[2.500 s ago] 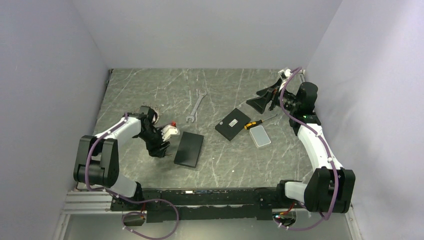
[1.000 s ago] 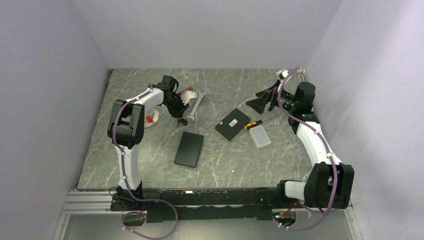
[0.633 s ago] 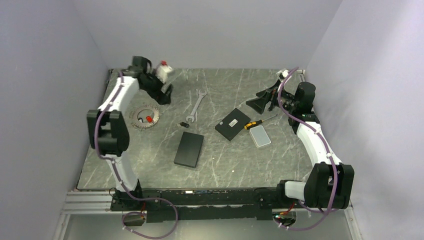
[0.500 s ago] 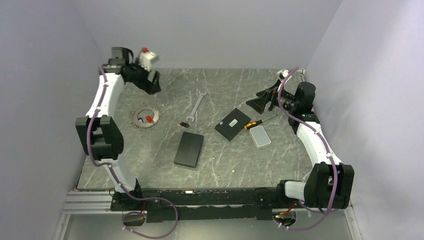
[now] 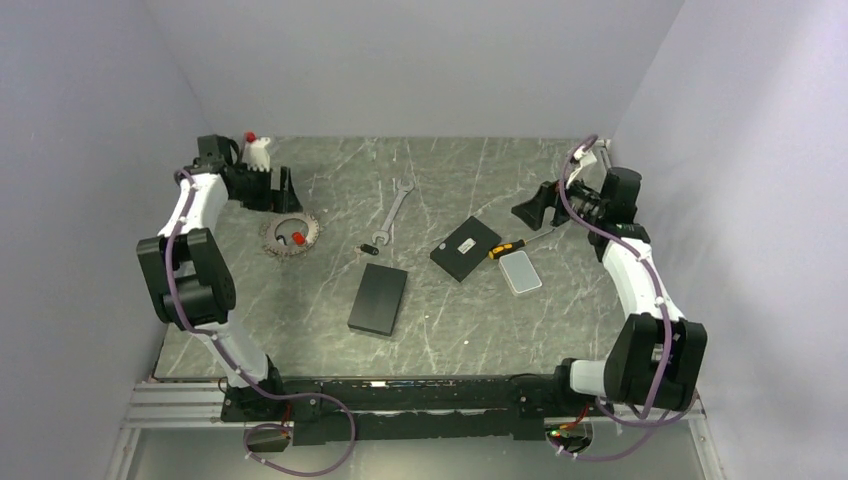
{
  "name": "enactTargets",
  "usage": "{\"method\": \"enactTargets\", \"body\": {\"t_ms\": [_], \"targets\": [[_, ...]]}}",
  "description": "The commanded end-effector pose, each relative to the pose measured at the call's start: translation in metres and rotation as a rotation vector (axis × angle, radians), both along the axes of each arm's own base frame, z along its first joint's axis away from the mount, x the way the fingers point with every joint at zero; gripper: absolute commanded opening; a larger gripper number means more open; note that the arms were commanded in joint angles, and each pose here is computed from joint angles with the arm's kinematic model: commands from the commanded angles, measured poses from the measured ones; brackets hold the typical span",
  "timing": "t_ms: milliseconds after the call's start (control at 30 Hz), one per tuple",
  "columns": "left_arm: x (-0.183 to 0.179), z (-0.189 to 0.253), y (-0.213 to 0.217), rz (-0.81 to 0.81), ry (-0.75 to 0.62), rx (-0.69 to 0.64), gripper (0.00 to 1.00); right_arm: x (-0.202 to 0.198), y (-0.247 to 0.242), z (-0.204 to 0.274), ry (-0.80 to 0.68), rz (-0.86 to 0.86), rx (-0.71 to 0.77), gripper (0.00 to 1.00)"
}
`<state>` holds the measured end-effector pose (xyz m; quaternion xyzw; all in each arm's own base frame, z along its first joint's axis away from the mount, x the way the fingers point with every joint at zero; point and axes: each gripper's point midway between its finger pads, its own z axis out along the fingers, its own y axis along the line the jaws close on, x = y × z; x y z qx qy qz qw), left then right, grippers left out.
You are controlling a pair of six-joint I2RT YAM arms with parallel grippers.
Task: Remove the keys from the keyring
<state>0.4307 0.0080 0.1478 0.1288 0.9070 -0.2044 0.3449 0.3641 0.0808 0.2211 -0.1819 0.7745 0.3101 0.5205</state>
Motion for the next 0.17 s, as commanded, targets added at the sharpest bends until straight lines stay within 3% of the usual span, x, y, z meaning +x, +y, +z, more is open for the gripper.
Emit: {"method": "enactTargets", "body": {"t_ms": [0, 133], "targets": [[0.001, 0.018, -0.001, 0.057, -0.078, 0.0, 0.99, 0.002, -0.02, -0.03, 0.053, -0.032, -0.068, 1.0], [0.003, 0.022, -0.001, 0.104, -0.109, -0.009, 0.99, 0.003, -0.02, -0.043, 0.075, -0.043, -0.036, 1.0]]}}
